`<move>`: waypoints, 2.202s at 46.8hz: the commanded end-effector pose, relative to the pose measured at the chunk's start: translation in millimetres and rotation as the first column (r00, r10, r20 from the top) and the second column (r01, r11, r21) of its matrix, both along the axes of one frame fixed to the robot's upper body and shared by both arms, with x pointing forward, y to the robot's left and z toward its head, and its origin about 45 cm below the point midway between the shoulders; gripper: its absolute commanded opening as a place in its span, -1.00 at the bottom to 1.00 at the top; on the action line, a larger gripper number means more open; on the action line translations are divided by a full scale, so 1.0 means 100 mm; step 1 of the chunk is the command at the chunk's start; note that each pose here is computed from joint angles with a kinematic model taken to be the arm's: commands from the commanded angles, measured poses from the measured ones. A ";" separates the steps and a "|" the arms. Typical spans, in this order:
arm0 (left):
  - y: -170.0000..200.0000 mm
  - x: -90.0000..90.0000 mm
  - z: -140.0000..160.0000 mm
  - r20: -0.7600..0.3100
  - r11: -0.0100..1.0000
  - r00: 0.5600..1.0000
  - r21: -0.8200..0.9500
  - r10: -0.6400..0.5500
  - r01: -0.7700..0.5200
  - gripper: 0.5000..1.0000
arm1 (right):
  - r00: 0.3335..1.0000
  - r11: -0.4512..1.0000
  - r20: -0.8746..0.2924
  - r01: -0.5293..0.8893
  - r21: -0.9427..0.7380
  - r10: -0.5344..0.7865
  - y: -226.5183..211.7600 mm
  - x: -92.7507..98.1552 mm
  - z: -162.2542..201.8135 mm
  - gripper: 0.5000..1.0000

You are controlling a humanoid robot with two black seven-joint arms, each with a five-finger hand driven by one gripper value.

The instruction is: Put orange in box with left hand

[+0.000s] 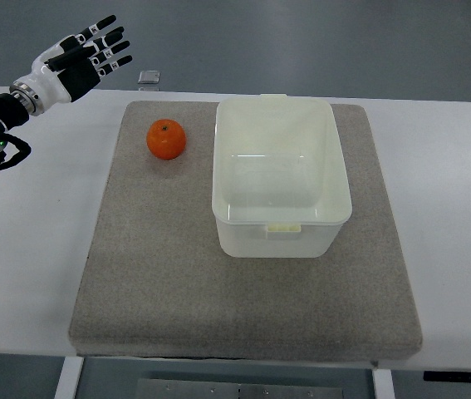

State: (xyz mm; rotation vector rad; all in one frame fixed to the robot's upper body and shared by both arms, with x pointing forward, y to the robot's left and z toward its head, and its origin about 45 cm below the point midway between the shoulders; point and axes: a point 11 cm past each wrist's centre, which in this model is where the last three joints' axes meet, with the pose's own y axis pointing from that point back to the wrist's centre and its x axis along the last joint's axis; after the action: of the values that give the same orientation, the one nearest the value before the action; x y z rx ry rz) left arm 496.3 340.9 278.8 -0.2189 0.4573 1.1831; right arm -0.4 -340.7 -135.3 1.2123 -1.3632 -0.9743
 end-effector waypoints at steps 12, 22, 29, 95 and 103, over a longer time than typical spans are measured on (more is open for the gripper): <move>-0.09 -0.01 -0.03 -0.008 0.987 0.998 0.143 -0.070 0.071 0.97 | 1.000 1.000 0.000 0.000 0.000 0.000 0.00 0.00 0.00 0.70; -0.26 0.01 -0.01 0.006 0.827 0.976 0.533 -0.216 0.180 0.97 | 1.000 1.000 0.000 0.000 0.001 0.000 0.00 0.00 0.00 0.70; -0.45 -0.01 0.01 0.041 0.722 0.947 0.658 -0.320 0.215 0.94 | 1.000 1.000 0.000 0.000 0.000 0.000 0.00 0.00 0.00 0.70; -1.08 0.02 -0.40 -0.188 -0.314 0.801 0.949 -0.569 -0.001 0.90 | 1.000 1.000 0.000 0.000 0.001 0.000 0.00 0.00 0.00 0.70; -1.04 0.03 -0.42 -0.186 -0.330 0.807 0.944 -0.560 -0.011 0.89 | 1.000 1.000 0.000 0.000 0.000 0.000 0.00 0.00 0.00 0.70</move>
State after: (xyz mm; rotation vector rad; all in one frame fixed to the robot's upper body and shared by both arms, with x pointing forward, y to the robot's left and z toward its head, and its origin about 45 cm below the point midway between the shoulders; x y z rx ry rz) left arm 499.4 236.4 237.3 1.1499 -0.9650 0.5560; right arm -0.4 -340.6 -135.3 1.2125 -1.3630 -0.9745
